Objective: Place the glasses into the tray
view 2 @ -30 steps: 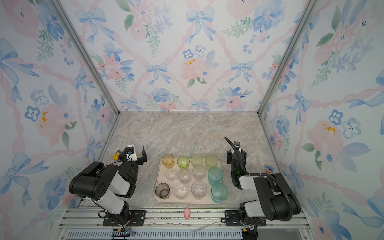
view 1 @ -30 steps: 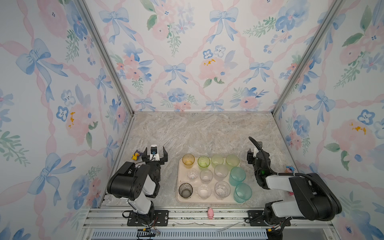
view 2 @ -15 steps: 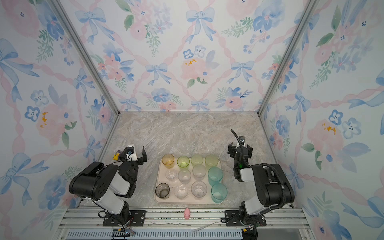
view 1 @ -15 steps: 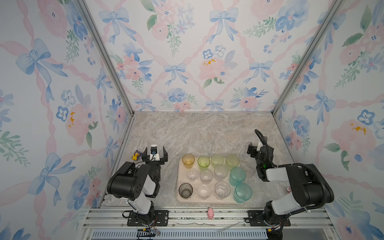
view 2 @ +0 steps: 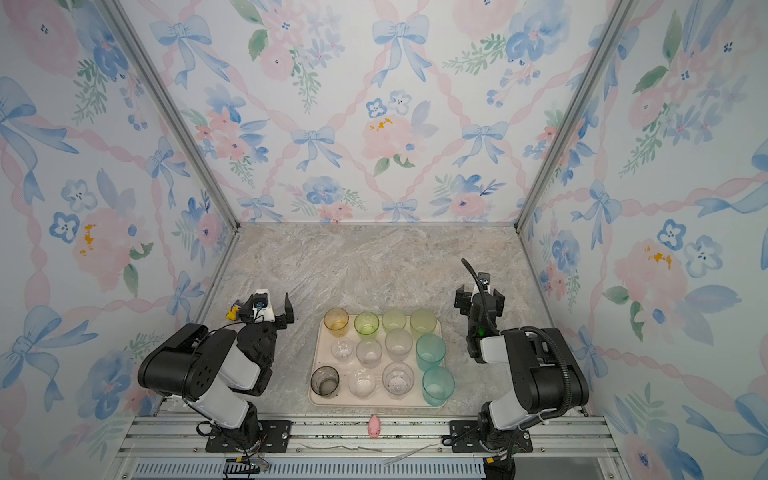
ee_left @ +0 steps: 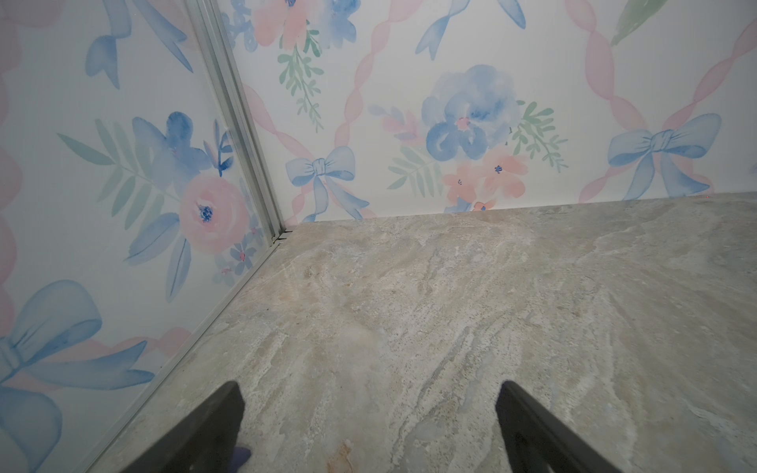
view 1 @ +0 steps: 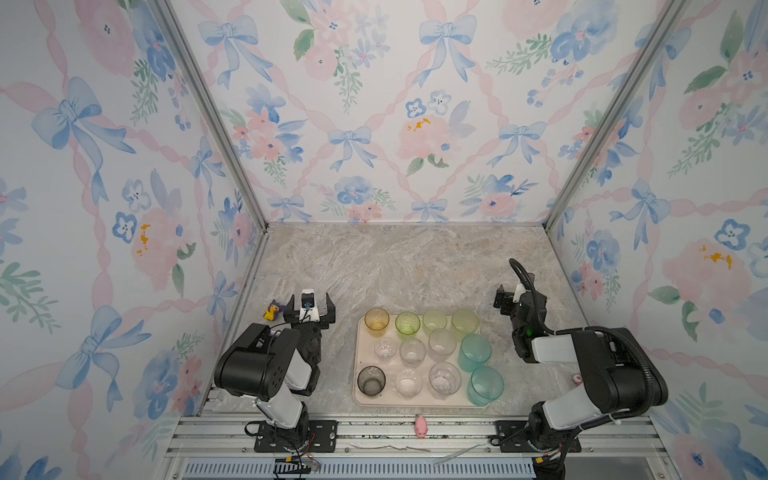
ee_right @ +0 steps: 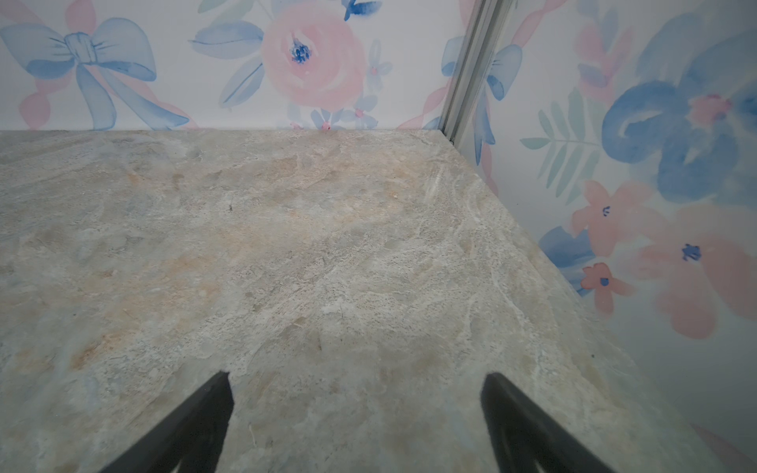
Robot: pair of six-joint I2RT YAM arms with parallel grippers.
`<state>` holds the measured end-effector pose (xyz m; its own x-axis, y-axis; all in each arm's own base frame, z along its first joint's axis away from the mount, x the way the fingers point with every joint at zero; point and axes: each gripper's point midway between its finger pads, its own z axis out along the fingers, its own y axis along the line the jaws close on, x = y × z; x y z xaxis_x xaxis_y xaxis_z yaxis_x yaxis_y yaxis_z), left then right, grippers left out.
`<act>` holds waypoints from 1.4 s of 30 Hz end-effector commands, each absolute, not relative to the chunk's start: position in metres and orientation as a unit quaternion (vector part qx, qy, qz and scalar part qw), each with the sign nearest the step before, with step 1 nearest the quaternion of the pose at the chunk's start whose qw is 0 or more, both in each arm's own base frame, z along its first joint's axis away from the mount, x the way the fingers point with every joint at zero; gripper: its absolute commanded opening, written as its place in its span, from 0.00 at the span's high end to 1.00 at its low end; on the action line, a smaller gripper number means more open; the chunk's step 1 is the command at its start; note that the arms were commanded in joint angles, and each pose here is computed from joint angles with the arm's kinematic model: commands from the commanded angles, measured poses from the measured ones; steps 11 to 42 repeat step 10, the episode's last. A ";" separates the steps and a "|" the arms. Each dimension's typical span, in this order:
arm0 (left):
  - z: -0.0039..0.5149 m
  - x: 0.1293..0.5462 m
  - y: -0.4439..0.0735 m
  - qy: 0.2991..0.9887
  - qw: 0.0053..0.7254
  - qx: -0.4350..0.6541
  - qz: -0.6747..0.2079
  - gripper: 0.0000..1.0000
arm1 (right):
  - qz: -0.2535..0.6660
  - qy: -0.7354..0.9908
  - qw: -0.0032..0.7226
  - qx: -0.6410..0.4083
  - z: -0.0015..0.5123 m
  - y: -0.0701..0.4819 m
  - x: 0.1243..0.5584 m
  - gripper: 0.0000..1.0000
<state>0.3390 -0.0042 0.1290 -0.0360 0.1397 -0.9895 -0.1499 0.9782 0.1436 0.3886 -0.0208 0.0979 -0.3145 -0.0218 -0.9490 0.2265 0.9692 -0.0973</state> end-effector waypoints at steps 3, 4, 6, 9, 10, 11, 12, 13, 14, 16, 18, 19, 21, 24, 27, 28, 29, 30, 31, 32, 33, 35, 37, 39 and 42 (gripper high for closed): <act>0.132 0.342 -0.003 0.709 0.697 -0.004 0.110 0.02 | -0.098 0.799 0.589 0.068 0.101 -0.020 0.393 0.03; 0.132 0.342 -0.003 0.709 0.697 -0.004 0.110 0.02 | -0.098 0.799 0.590 0.069 0.102 -0.020 0.393 0.03; 0.132 0.343 -0.003 0.711 0.695 -0.005 0.110 0.02 | -0.098 0.799 0.589 0.068 0.101 -0.019 0.393 0.03; 0.124 0.354 0.002 0.728 0.676 -0.015 0.108 0.02 | -0.098 0.799 0.589 0.068 0.101 -0.019 0.393 0.03; 0.121 0.359 0.004 0.736 0.668 -0.021 0.108 0.02 | -0.098 0.799 0.589 0.069 0.101 -0.019 0.393 0.03; 0.121 0.359 0.004 0.736 0.668 -0.021 0.108 0.02 | -0.098 0.799 0.589 0.069 0.101 -0.019 0.393 0.03; 0.121 0.359 0.004 0.736 0.668 -0.021 0.108 0.02 | -0.098 0.799 0.589 0.069 0.101 -0.019 0.393 0.03; 0.121 0.359 0.004 0.736 0.668 -0.021 0.108 0.02 | -0.098 0.799 0.589 0.069 0.101 -0.019 0.393 0.03; 0.121 0.359 0.004 0.736 0.668 -0.021 0.108 0.02 | -0.098 0.799 0.589 0.069 0.101 -0.019 0.393 0.03; 0.121 0.359 0.004 0.736 0.668 -0.021 0.108 0.02 | -0.098 0.799 0.589 0.069 0.101 -0.019 0.393 0.03; 0.121 0.359 0.004 0.736 0.668 -0.021 0.108 0.02 | -0.098 0.799 0.589 0.069 0.101 -0.019 0.393 0.03; 0.121 0.359 0.004 0.736 0.668 -0.021 0.108 0.02 | -0.098 0.799 0.589 0.069 0.101 -0.019 0.393 0.03; 0.121 0.359 0.004 0.736 0.668 -0.021 0.108 0.02 | -0.098 0.799 0.589 0.069 0.101 -0.019 0.393 0.03; 0.121 0.359 0.004 0.736 0.668 -0.021 0.108 0.02 | -0.098 0.799 0.589 0.069 0.101 -0.019 0.393 0.03; 0.121 0.359 0.004 0.736 0.668 -0.021 0.108 0.02 | -0.098 0.799 0.589 0.069 0.101 -0.019 0.393 0.03; 0.121 0.359 0.004 0.736 0.668 -0.021 0.108 0.02 | -0.098 0.799 0.589 0.069 0.101 -0.019 0.393 0.03; 0.121 0.359 0.004 0.736 0.668 -0.021 0.108 0.02 | -0.098 0.799 0.589 0.069 0.101 -0.019 0.393 0.03; 0.121 0.359 0.004 0.736 0.668 -0.021 0.108 0.02 | -0.098 0.799 0.589 0.069 0.101 -0.019 0.393 0.03; 0.121 0.359 0.004 0.736 0.668 -0.021 0.108 0.02 | -0.098 0.799 0.589 0.069 0.101 -0.019 0.393 0.03; 0.121 0.359 0.004 0.736 0.668 -0.021 0.108 0.02 | -0.098 0.799 0.589 0.069 0.101 -0.019 0.393 0.03; 0.121 0.359 0.004 0.736 0.668 -0.021 0.108 0.02 | -0.098 0.799 0.589 0.069 0.101 -0.019 0.393 0.03; 0.121 0.359 0.004 0.736 0.668 -0.021 0.108 0.02 | -0.098 0.799 0.589 0.069 0.101 -0.019 0.393 0.03; 0.121 0.359 0.004 0.736 0.668 -0.021 0.108 0.02 | -0.098 0.799 0.589 0.069 0.101 -0.019 0.393 0.03; 0.121 0.359 0.004 0.736 0.668 -0.021 0.108 0.02 | -0.098 0.799 0.589 0.069 0.101 -0.019 0.393 0.03; 0.121 0.359 0.004 0.736 0.668 -0.021 0.108 0.02 | -0.098 0.799 0.589 0.069 0.101 -0.019 0.393 0.03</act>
